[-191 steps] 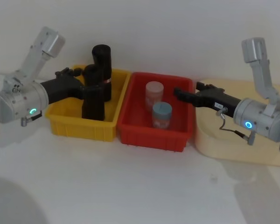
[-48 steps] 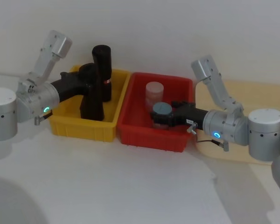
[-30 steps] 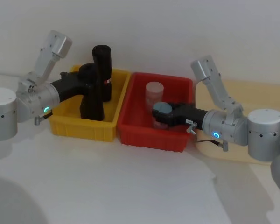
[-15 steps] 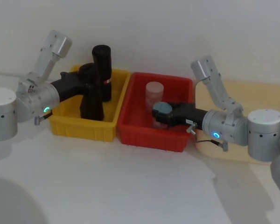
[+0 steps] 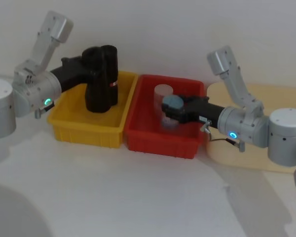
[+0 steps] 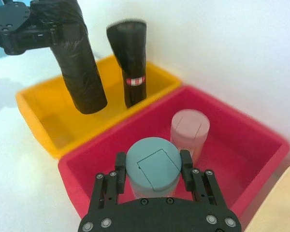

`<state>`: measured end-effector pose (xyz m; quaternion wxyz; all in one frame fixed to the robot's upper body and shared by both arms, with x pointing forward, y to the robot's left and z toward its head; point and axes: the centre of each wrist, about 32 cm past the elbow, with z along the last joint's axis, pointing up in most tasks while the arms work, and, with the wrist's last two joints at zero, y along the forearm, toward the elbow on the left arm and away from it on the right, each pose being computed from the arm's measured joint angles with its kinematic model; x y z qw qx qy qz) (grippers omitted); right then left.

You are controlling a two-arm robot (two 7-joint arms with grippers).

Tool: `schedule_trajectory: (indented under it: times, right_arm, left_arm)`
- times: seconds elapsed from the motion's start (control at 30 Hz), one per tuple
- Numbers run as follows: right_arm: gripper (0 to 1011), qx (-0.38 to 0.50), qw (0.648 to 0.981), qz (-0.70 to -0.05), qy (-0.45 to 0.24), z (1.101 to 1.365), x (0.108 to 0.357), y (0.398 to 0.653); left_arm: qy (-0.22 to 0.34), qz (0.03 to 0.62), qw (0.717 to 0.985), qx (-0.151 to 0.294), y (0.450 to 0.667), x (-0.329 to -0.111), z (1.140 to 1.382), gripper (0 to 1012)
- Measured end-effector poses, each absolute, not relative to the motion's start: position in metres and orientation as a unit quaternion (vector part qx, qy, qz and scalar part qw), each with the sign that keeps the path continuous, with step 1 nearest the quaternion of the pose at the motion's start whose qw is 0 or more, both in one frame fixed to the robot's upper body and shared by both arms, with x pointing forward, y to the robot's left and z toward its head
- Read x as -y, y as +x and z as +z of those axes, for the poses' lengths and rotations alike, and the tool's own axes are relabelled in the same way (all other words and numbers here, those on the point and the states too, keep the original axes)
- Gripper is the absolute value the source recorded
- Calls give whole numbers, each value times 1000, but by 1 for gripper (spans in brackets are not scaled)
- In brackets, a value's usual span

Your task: Pick up the garbage bag with the one hand and transfer it to the other hand.

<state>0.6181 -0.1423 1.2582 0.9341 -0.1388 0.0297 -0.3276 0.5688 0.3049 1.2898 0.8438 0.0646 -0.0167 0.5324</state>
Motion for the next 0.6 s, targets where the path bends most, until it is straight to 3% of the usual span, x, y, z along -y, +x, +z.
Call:
schedule_trajectory:
  times: [0.33, 0.6]
  right_arm:
    - [648, -2, 930, -349, -112, 1285, 156, 605]
    - [647, 11, 919, -382, -98, 1300, 178, 592]
  left_arm:
    - [37, 516, 855, 39, 561, -295, 1323, 365]
    - [25, 477, 877, 51, 565, -274, 1343, 365]
